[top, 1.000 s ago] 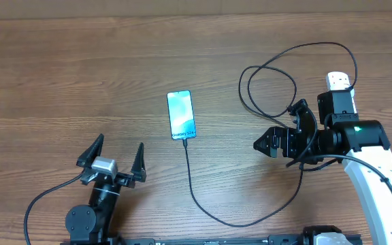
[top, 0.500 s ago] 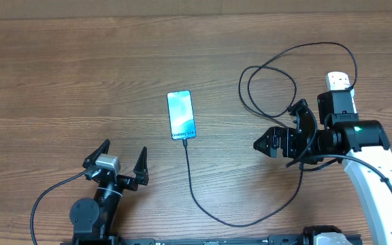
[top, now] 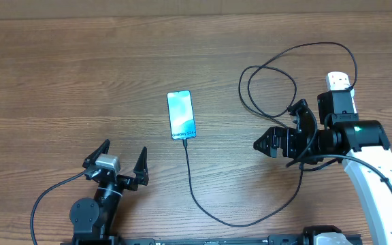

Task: Plug charger to phone and switch on socket

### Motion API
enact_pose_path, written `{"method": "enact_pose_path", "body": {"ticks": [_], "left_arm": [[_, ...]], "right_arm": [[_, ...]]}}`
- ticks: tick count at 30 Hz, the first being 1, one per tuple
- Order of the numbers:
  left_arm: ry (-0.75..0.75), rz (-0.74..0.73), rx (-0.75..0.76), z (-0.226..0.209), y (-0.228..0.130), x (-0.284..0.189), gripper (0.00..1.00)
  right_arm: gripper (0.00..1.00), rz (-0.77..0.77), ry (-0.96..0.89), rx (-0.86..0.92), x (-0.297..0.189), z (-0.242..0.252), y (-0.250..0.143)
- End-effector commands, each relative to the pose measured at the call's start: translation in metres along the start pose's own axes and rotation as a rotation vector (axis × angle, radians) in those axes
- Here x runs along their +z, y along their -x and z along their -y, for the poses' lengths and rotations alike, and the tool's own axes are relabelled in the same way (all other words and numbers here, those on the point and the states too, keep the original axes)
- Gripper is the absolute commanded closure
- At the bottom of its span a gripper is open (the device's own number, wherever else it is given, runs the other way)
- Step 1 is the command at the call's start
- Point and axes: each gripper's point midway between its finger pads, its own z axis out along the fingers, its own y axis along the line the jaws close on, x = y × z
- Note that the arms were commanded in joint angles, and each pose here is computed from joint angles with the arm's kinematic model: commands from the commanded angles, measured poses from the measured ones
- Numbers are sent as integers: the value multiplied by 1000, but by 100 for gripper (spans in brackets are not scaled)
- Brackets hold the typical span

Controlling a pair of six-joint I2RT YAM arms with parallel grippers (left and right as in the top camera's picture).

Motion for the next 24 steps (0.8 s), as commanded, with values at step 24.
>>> {"method": "enact_pose_path", "body": {"ticks": [24], "left_arm": [[-5,7,-19,1,1,0,0]], "right_arm": [[0,879,-100,-473,-124,-48,55]]}}
